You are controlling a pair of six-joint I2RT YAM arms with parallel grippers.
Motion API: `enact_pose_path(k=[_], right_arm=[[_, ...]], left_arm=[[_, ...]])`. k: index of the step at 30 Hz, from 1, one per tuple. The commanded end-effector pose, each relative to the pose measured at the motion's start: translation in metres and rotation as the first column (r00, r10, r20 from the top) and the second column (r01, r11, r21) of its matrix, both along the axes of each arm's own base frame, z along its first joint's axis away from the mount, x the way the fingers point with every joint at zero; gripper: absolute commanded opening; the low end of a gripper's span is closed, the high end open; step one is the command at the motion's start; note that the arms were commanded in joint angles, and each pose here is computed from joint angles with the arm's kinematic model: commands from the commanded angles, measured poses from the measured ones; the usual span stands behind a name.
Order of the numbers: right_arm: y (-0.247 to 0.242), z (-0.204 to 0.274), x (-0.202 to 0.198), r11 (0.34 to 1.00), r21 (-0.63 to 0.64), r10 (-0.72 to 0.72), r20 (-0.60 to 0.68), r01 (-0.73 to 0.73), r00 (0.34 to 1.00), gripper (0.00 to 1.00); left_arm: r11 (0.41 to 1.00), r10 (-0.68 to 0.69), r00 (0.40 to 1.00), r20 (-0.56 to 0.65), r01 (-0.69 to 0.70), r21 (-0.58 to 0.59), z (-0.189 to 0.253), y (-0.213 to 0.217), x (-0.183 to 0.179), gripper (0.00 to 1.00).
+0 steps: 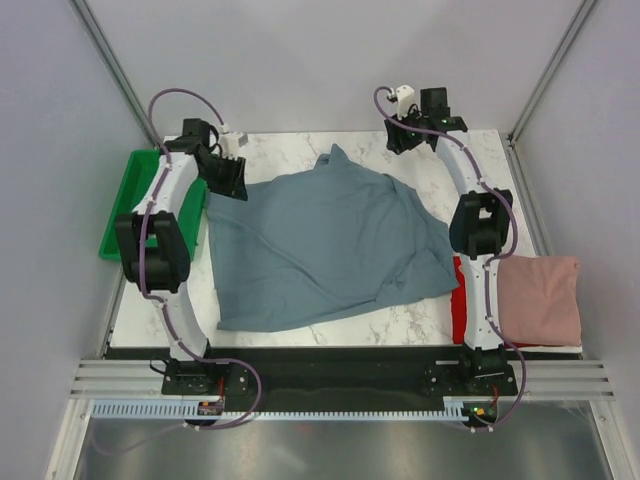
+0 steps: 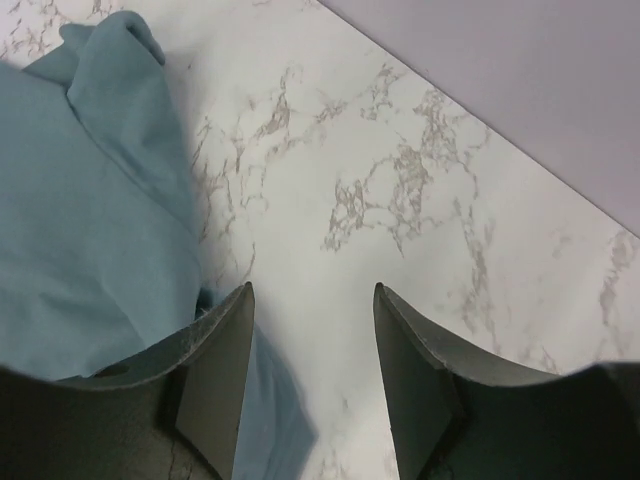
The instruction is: Fold and stack the t-shirts
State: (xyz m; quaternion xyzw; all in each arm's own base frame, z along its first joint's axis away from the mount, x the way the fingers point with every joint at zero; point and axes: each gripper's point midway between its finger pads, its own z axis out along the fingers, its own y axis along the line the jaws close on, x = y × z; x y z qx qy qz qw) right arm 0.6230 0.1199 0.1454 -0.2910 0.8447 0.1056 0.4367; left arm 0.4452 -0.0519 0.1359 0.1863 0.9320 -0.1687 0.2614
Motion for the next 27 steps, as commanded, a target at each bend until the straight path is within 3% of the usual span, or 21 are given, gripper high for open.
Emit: enact_pose_path(k=[1, 7, 9, 13, 19, 27], right_arm=[[0.037, -0.006, 0.021, 1.0, 0.023, -0.002, 0.07, 0.0, 0.998, 0.6], [0.067, -0.037, 0.032, 0.999, 0.05, 0.015, 0.086, -0.019, 0.996, 0.67], [0.066, -0.042, 0.038, 0.999, 0.049, -0.01, 0.099, 0.006, 0.995, 0.68], [0.065, -0.06, 0.032, 1.0, 0.019, -0.004, 0.062, 0.003, 0.998, 0.73], [0.07, -0.061, 0.0, 0.996, 0.023, 0.081, -0.019, -0.081, 0.997, 0.81], [0.085, -0.071, -0.027, 0.985, 0.09, 0.16, -0.12, -0.15, 0.98, 0.81]], left_arm=[[0.995, -0.097, 0.994, -0.042, 0.098, 0.02, -0.013, -0.034, -0.009, 0.41], [0.97, -0.227, 0.966, -0.12, 0.235, 0.054, -0.052, -0.085, -0.017, 0.36], [0.956, -0.277, 0.953, -0.119, 0.286, 0.068, -0.057, -0.104, -0.014, 0.3], [0.942, -0.313, 0.938, -0.148, 0.326, 0.076, -0.077, -0.128, -0.01, 0.27], [0.94, -0.319, 0.934, -0.163, 0.333, 0.07, -0.084, -0.132, -0.011, 0.28], [0.948, -0.307, 0.933, -0.186, 0.318, 0.031, -0.092, -0.136, -0.01, 0.29]])
